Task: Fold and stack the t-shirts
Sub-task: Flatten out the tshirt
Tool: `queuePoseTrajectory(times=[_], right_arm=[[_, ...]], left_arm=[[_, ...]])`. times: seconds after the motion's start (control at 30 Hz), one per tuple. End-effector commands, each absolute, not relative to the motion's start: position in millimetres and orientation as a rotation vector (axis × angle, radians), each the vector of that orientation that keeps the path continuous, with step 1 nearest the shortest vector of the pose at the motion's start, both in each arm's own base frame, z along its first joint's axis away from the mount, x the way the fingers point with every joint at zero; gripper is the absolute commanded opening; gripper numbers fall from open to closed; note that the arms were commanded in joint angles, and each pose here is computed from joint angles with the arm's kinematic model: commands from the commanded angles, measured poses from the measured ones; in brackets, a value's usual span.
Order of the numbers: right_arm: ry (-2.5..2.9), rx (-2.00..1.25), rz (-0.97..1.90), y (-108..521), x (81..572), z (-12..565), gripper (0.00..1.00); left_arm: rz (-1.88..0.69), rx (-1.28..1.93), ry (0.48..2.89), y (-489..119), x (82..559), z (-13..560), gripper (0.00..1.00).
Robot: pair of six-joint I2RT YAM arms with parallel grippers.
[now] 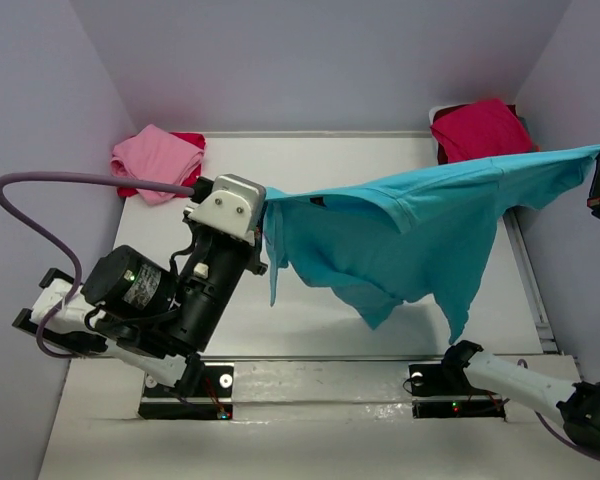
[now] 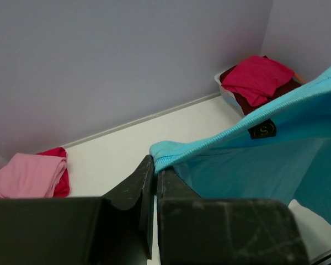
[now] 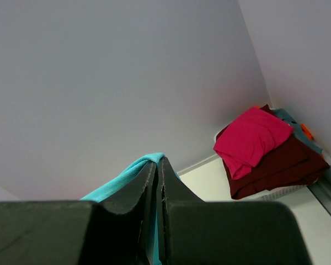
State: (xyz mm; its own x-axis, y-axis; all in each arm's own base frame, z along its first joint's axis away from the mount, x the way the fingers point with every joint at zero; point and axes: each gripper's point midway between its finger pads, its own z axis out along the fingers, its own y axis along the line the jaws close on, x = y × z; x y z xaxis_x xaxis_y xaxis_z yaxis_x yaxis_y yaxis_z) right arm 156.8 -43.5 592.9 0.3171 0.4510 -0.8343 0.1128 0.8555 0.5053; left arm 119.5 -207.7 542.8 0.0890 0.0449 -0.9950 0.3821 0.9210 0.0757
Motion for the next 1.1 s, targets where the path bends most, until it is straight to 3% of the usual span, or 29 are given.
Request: queuePoseTrajectory(times=[0.0, 0.47, 1.07], right_arm=[[1.208, 0.576, 0.223, -57, 148, 596, 0.07], [1.213, 0.572, 0.218, -63, 141, 595, 0.07], [1.220, 0.565, 0.160, -75, 133, 602, 0.07]], left_arm=[[-0.312, 0.273, 1.486, -196, 126, 557, 0.06], [-0.339, 0.292, 1.431, -233, 133, 580, 0.06], [-0.375, 0.370, 1.425, -292, 189, 581, 0.06]])
